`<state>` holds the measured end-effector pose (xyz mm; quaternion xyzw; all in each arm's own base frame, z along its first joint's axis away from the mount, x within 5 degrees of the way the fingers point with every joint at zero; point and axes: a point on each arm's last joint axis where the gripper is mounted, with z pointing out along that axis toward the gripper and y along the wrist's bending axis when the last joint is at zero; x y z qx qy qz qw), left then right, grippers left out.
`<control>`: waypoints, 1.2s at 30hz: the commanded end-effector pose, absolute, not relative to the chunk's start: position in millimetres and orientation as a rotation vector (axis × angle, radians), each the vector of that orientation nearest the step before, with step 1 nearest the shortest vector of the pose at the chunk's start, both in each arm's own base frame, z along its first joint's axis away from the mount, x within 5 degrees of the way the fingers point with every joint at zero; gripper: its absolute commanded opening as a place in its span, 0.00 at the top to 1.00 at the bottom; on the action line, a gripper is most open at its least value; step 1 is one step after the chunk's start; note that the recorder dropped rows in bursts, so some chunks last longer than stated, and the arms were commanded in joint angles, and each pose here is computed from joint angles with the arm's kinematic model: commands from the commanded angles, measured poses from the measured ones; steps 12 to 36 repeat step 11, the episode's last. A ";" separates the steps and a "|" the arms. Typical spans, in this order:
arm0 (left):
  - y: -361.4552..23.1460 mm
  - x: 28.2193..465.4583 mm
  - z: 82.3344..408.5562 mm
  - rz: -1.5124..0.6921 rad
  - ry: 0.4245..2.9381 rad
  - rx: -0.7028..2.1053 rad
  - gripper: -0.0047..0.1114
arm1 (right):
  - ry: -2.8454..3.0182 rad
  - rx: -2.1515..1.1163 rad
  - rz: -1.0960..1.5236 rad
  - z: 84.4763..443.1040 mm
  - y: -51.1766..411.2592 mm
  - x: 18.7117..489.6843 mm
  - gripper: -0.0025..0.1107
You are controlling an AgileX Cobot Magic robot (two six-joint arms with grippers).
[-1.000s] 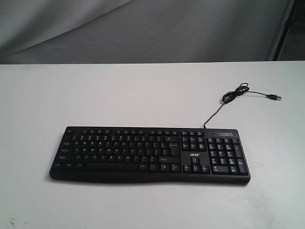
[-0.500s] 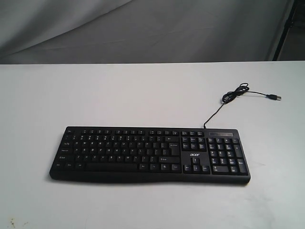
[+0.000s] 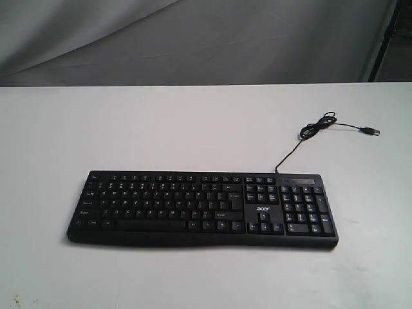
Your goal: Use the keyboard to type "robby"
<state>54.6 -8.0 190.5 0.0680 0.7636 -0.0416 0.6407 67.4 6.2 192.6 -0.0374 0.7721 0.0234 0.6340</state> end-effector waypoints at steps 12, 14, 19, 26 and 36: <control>-8.3 54.5 189.9 -0.098 1.734 0.161 0.96 | 1.750 -0.072 0.052 193.2 5.6 67.3 0.98; -8.3 54.5 189.9 -0.098 1.734 0.161 0.96 | 1.750 -0.072 0.052 193.2 5.6 67.3 0.98; -8.3 54.5 189.9 -0.098 1.734 0.161 0.96 | 1.750 -0.072 0.052 193.2 5.6 67.3 0.98; -8.3 54.5 189.9 -0.098 1.734 0.161 0.96 | 1.750 -0.072 0.052 193.2 5.6 67.3 0.98; -8.3 54.5 189.9 -0.098 1.734 0.161 0.96 | 1.750 -0.072 0.052 193.2 5.6 67.3 0.98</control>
